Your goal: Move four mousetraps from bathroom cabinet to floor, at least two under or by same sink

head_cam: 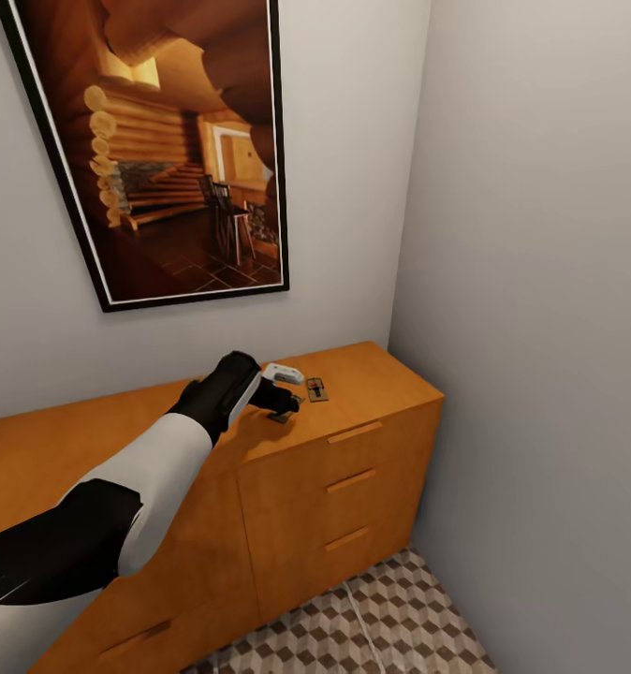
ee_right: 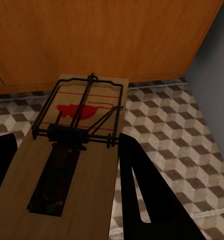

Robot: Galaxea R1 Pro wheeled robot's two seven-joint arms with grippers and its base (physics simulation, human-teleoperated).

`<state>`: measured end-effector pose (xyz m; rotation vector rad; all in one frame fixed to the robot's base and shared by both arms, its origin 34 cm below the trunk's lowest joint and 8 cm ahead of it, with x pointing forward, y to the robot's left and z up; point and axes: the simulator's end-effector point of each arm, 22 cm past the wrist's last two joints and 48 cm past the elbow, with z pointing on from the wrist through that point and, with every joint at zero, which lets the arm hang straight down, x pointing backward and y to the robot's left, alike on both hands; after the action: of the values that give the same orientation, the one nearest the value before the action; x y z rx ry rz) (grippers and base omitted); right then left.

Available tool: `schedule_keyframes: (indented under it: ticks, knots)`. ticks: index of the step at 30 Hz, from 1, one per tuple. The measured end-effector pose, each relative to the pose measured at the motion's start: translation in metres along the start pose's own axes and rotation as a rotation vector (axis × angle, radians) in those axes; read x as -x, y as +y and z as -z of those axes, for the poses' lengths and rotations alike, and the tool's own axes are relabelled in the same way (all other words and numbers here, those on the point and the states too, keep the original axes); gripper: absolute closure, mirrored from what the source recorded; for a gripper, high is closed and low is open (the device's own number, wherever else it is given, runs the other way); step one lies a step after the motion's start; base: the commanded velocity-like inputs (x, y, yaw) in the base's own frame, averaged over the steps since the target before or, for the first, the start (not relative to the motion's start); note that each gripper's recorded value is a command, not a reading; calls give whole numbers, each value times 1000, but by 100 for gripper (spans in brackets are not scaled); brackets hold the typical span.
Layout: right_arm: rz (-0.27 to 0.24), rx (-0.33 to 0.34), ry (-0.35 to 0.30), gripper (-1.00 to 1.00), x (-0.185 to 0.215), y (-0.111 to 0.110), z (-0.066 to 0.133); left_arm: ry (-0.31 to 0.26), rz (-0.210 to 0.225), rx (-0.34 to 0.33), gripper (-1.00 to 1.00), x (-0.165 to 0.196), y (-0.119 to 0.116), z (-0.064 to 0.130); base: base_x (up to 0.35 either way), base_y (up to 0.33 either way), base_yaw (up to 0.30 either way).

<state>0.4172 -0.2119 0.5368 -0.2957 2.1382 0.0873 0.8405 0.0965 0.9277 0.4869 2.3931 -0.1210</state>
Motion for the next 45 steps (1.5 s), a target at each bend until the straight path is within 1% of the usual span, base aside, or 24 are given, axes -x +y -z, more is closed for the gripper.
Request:
schedule_keyframes:
  ticks: [3, 8, 11, 19, 36, 45]
  knots:
    - [0, 2, 4, 100, -1, 1, 0, -7, -4, -12, -100, 1, -3, -2, 0, 0, 0]
    - [-2, 3, 10, 100, -4, 1, 1, -1, -6, -63, -100, -4, -13, -8, 0, 0, 0]
    - [-3, 4, 14, 100, -5, 2, 1, 3, -6, -76, -100, -5, -16, -10, 0, 0, 0]
    - [-5, 5, 23, 100, -9, 3, 2, 13, -3, -80, -100, -10, -15, -16, 0, 0, 0]
    - [-5, 5, 25, 100, -10, 3, 2, 17, -1, -79, -100, -12, -14, -18, 0, 0, 0]
    - [-6, 5, 27, 100, -11, 3, 2, 31, 3, -80, -100, -18, -13, -21, 0, 0, 0]
